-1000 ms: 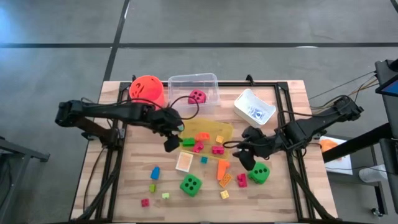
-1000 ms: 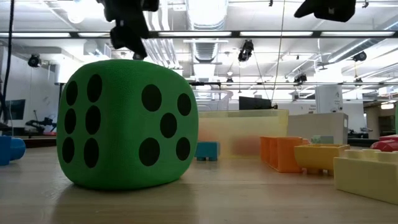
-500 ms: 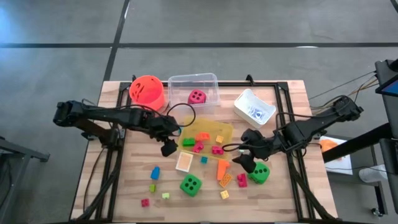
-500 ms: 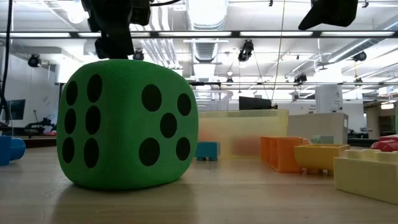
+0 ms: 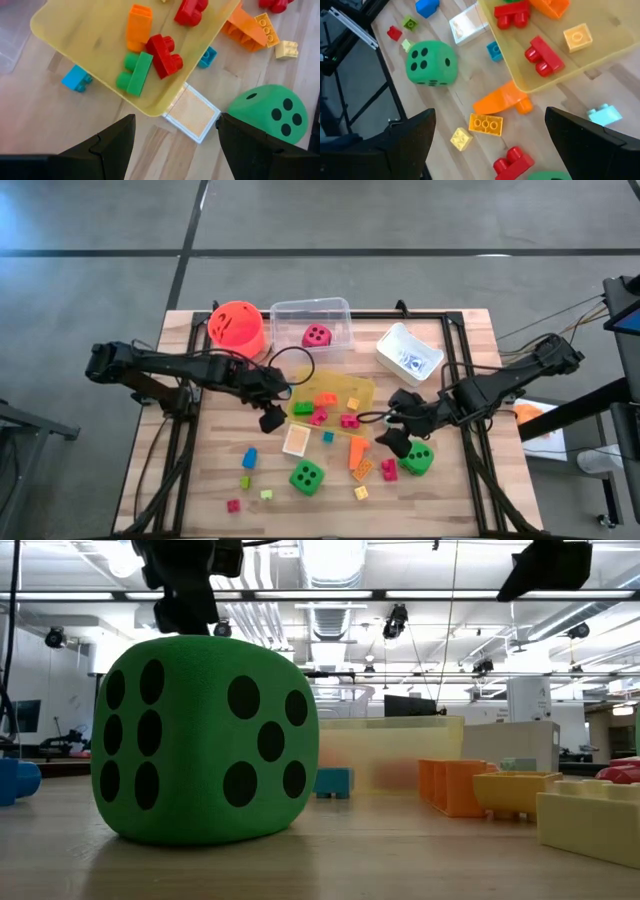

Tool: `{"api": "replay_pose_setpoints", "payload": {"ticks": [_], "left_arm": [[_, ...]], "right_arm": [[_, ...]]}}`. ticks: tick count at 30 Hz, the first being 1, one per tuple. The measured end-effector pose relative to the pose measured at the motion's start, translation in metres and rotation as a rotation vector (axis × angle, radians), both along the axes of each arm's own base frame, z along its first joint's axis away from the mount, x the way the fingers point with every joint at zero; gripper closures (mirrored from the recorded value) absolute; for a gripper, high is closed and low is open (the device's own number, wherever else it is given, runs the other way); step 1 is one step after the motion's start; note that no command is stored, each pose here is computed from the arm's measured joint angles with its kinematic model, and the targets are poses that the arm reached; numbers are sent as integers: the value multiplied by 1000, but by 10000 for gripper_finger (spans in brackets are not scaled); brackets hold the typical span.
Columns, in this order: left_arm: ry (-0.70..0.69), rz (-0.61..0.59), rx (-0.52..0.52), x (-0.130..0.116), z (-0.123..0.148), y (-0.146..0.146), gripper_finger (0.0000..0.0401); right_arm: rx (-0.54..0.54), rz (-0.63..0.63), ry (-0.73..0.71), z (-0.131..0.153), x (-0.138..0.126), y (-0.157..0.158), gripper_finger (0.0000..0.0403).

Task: Pick & Place Toys
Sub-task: Put the green dice into the transparent bin

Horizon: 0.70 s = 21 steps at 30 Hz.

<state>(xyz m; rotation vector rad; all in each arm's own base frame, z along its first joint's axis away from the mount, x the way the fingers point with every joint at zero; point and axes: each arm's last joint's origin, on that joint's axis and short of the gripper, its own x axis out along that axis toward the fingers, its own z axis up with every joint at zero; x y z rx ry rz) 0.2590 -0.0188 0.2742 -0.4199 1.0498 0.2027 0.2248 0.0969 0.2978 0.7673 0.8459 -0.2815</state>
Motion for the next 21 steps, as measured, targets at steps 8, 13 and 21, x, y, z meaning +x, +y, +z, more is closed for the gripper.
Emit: {"api": "replay_pose_setpoints", "payload": {"ticks": [8,13,21], "left_arm": [[-28,-3,0,2,1,0,125],[-28,-3,0,2,1,0,125],[-27,-5,-4,2,1,0,125]], "right_arm": [[-21,40,86,-8,-6,-1,31],[79,1,251,-15,-17,-3,31],[93,-18,435,-31,-31,-7,31]]}}
